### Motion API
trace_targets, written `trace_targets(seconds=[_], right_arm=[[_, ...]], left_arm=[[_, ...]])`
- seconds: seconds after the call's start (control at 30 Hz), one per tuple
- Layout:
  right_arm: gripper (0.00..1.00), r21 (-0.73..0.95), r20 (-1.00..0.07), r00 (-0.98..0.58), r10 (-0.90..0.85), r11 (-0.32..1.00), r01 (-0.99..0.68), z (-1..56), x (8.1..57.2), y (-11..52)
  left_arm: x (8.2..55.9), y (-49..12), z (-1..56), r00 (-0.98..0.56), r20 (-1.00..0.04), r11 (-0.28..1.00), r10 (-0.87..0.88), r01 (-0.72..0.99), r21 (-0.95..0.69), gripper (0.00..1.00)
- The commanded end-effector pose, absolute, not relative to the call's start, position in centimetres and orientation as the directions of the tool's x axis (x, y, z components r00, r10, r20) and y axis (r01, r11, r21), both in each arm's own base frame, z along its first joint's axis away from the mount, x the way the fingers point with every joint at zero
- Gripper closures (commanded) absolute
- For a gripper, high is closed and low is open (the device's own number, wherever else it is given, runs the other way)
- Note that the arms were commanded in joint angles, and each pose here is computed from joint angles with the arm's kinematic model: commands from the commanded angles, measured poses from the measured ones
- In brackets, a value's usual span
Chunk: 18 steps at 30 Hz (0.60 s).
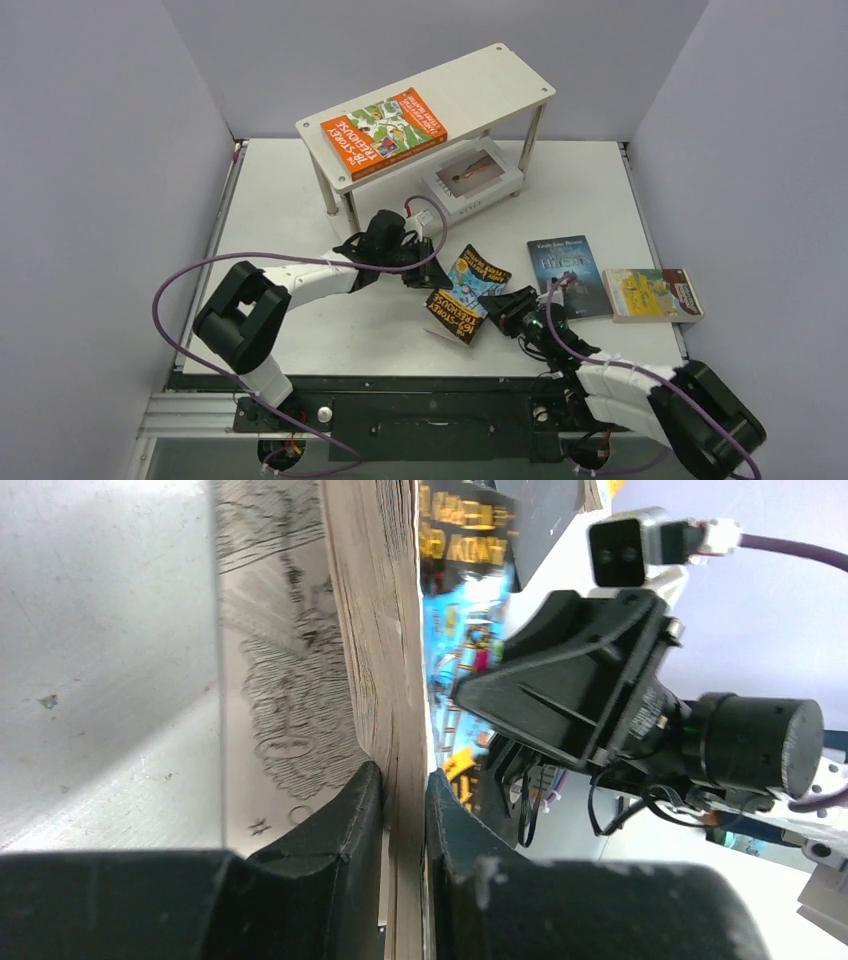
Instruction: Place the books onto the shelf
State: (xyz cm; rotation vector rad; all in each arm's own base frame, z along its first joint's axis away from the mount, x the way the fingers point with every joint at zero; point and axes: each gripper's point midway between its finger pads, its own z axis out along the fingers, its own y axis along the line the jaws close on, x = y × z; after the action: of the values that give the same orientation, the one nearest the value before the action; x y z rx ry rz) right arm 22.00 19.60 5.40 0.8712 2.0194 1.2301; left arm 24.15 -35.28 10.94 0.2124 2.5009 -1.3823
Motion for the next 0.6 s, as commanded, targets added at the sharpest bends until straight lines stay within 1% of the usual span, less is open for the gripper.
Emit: trace_targets(seconds=[0.0, 0.07, 0.1, 0.17, 0.23, 0.27, 0.3, 0.33, 0.37, 0.4, 0.43, 0.47, 0.5, 0.53, 0.57], right_arm=[[0.78, 0.938, -0.169, -0.619, 0.767, 0.318, 0.138, 6.1, 19.4, 18.8], [0.84, 0.93, -0.212, -0.604, 0.768, 0.349, 0.117, 6.8, 19.7, 18.4], [0.92, 0.926, -0.243, -0.594, 0.767, 0.367, 0.095, 7.6, 20.0, 18.0], [1.0, 0.914, -0.28, -0.577, 0.767, 0.396, 0.084, 8.4, 20.3, 17.2], [1.0, 0.911, -0.294, -0.574, 0.764, 0.405, 0.072, 8.9, 20.4, 16.8], [1.0, 0.912, -0.295, -0.574, 0.764, 0.404, 0.07, 9.1, 20.5, 16.7], [1.0, 0.909, -0.295, -0.577, 0.761, 0.411, 0.077, 8.9, 20.5, 16.5], [1.0, 0.9, -0.308, -0.581, 0.753, 0.429, 0.079, 8.9, 20.5, 16.5], [1.0, 0.894, -0.318, -0.583, 0.747, 0.442, 0.079, 9.1, 20.6, 16.4], [1.0, 0.876, -0.35, -0.59, 0.728, 0.478, 0.069, 9.7, 20.7, 16.4], [1.0, 0.864, -0.372, -0.588, 0.718, 0.499, 0.063, 10.1, 20.8, 16.3], [1.0, 0.839, -0.412, -0.591, 0.693, 0.542, 0.05, 11.0, 20.9, 16.1], [1.0, 0.823, -0.444, -0.575, 0.687, 0.567, 0.041, 11.8, 21.2, 15.7], [1.0, 0.794, -0.494, -0.566, 0.661, 0.607, 0.016, 13.5, 21.4, 15.3], [1.0, 0.777, -0.52, -0.551, 0.653, 0.63, 0.012, 14.3, 21.6, 14.9]], left_arm=[[22.8, -37.2, 14.2, -0.932, -0.354, 0.43, 0.072, 0.35, -0.832, 1.0], [22.6, -37.4, 14.1, -0.933, -0.351, 0.423, 0.08, 0.351, -0.836, 1.0], [22.6, -37.5, 14.1, -0.934, -0.348, 0.422, 0.082, 0.349, -0.837, 1.0], [22.5, -37.6, 14.1, -0.934, -0.346, 0.415, 0.085, 0.349, -0.84, 1.0], [22.4, -37.8, 14.4, -0.931, -0.353, 0.409, 0.087, 0.357, -0.84, 0.99], [22.5, -37.9, 14.6, -0.93, -0.358, 0.408, 0.087, 0.361, -0.839, 0.88], [22.5, -37.9, 15.0, -0.927, -0.364, 0.405, 0.089, 0.367, -0.838, 0.79], [22.4, -38.0, 15.3, -0.922, -0.376, 0.403, 0.097, 0.381, -0.832, 0.57], [22.3, -38.0, 15.6, -0.921, -0.374, 0.415, 0.106, 0.383, -0.826, 0.47], [22.0, -37.8, 16.1, -0.908, -0.401, 0.418, 0.122, 0.413, -0.809, 0.35], [21.6, -37.7, 16.3, -0.906, -0.399, 0.451, 0.141, 0.417, -0.789, 0.3], [21.2, -37.4, 17.4, -0.878, -0.452, 0.444, 0.161, 0.473, -0.761, 0.22], [20.1, -37.4, 18.1, -0.87, -0.453, 0.439, 0.195, 0.491, -0.753, 0.2], [19.4, -37.1, 19.6, -0.841, -0.496, 0.404, 0.214, 0.539, -0.739, 0.18], [18.3, -36.8, 20.4, -0.834, -0.496, 0.378, 0.241, 0.551, -0.744, 0.18]])
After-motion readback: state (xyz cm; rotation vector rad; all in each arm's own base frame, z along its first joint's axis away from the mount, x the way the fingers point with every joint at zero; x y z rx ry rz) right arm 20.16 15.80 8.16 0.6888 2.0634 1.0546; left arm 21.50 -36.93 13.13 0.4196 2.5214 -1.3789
